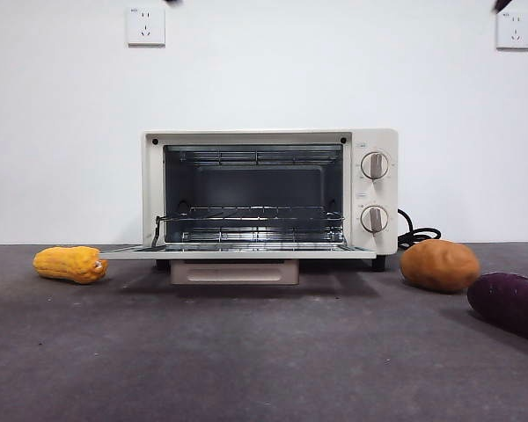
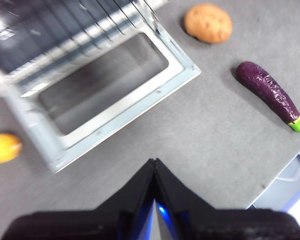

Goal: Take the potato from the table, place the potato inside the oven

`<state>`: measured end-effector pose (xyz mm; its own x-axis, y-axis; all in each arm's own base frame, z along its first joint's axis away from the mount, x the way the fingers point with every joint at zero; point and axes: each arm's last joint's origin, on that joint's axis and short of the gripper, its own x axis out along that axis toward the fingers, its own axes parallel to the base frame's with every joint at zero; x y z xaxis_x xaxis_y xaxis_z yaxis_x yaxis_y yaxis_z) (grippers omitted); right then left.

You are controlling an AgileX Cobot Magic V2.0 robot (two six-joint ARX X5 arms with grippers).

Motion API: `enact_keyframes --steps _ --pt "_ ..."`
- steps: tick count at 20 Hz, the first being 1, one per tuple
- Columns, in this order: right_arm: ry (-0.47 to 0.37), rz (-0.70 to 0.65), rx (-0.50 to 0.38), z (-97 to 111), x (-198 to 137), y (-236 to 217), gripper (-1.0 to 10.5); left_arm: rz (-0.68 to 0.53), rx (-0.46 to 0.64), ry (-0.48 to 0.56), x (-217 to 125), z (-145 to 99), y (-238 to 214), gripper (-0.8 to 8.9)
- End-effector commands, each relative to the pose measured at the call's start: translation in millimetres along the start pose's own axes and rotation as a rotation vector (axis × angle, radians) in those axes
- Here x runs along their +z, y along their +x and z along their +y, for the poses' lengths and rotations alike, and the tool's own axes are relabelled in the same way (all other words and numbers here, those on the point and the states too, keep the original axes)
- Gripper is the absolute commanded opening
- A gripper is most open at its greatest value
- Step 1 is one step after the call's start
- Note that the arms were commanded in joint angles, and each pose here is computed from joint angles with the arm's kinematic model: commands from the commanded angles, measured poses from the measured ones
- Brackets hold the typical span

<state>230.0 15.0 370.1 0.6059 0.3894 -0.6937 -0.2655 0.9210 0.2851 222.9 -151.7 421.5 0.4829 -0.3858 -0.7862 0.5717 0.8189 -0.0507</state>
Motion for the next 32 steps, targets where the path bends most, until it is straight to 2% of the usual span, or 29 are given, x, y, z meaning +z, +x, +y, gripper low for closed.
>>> enact_keyframes --steps 1,3,6,12,16,21,24,28,32 --pt "-0.078 0.02 0.02 1 7 21 5.5 -0.007 0.062 0.017 -10 0 -20 -0.06" --pt "-0.111 0.038 -0.01 1 12 41 5.4 0.005 0.116 0.016 -21 1 -37 -0.06" --pt "-0.172 0.08 -0.076 -1 17 69 5.5 -0.058 0.125 0.003 -31 0 -61 -0.06" --pt "-0.163 0.157 -0.099 -18 19 124 5.5 -0.197 0.119 -0.024 -56 -1 -109 -0.06" --pt "-0.183 0.153 -0.115 -28 21 154 5.5 -0.262 0.116 -0.036 -79 -2 -132 -0.06" --pt "-0.181 0.185 -0.127 -36 16 185 5.5 -0.211 0.127 -0.076 -120 0 -121 -0.06" --pt "-0.207 0.222 -0.139 -39 10 208 5.5 -0.183 0.203 -0.092 -141 3 -112 -0.06" --pt "-0.238 0.301 -0.139 -43 -4 236 5.5 -0.195 0.212 -0.116 -150 3 -114 -0.06" --pt "-0.231 0.341 -0.144 -48 -13 254 5.3 -0.199 0.212 -0.116 -150 3 -115 -0.06"
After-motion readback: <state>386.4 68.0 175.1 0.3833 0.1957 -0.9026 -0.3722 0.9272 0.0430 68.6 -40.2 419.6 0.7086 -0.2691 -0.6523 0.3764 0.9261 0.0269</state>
